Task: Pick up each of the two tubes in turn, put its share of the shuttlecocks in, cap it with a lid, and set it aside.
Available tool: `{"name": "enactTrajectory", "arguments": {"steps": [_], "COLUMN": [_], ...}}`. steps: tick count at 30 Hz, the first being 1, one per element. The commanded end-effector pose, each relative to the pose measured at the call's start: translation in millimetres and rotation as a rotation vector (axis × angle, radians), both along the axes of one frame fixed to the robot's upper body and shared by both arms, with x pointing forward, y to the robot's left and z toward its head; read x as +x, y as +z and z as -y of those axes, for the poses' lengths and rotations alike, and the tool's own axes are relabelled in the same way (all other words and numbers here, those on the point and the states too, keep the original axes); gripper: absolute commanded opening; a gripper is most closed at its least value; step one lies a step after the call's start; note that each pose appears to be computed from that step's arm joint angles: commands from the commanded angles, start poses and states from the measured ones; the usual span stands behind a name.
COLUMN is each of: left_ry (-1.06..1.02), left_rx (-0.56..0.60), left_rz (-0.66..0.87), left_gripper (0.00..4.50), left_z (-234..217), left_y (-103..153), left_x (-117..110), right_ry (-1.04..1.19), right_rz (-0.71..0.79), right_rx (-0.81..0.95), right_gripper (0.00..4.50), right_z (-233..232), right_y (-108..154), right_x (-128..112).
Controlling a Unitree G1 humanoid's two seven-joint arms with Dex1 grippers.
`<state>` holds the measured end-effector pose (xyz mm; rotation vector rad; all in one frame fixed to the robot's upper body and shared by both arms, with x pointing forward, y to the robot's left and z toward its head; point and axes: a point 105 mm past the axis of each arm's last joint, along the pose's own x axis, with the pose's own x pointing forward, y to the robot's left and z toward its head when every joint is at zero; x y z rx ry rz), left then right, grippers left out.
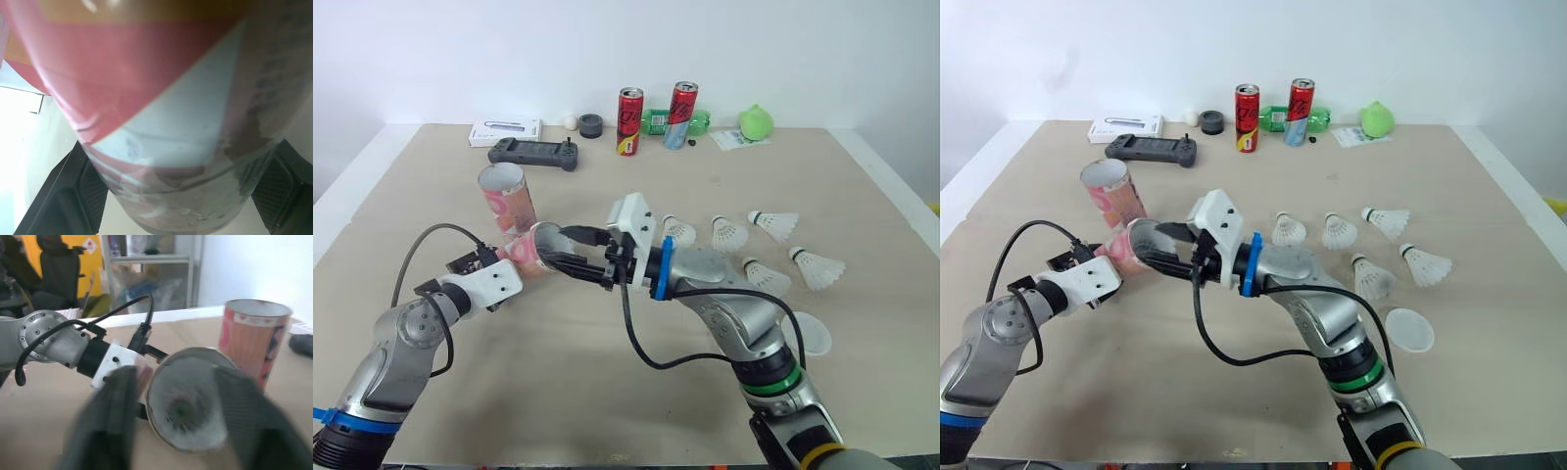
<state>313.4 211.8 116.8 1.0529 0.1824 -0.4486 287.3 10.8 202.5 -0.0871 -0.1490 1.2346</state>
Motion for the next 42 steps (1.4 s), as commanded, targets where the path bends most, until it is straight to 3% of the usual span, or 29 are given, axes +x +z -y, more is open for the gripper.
{"name": "enactTrajectory", "arguments": {"steps": [1,4,8,21,24,31,32,34,36,38,42], "left_ry": [-0.017,-0.019,-0.027,-0.051,-0.048,-0.051,-0.053,-0.053,-0.057,-0.06,-0.062], "left_rx": [-0.006,-0.007,-0.01,-0.026,-0.026,-0.026,-0.027,-0.028,-0.028,-0.031,-0.033], "left_rz": [-0.087,-0.087,-0.09,-0.087,-0.084,-0.083,-0.082,-0.083,-0.085,-0.087,-0.088], "left_gripper": [3.56,3.56,3.56,3.56,3.56,3.56,3.56,3.56,3.56,3.56,3.56], "left_z": [3,3,4,10,9,10,11,11,12,13,14], "left_y": [-23,-23,-23,-21,-20,-19,-19,-19,-19,-19,-19], "left_x": [-6,-6,-5,-2,-3,-4,-4,-4,-4,-3,-1], "right_ry": [-0.15,-0.437,-0.62,-0.893,-0.891,-0.848,-0.839,-0.817,-0.68,-0.445,-0.133], "right_rz": [0.0,-0.039,-0.142,-0.258,-0.247,-0.238,-0.233,-0.22,-0.118,0.043,0.156], "right_rx": [0.067,-0.018,-0.057,-0.024,-0.012,0.005,0.012,0.031,0.039,0.034,-0.059], "right_gripper": [4.46,4.46,4.46,4.46,3.78,0.26,0.03,0.03,0.03,0.03,0.03], "right_z": [32,69,91,108,108,100,98,96,86,68,55], "right_y": [3,-27,-52,-72,-71,-69,-66,-61,-39,-9,4], "right_x": [4,28,39,116,121,116,115,113,99,68,21]}}
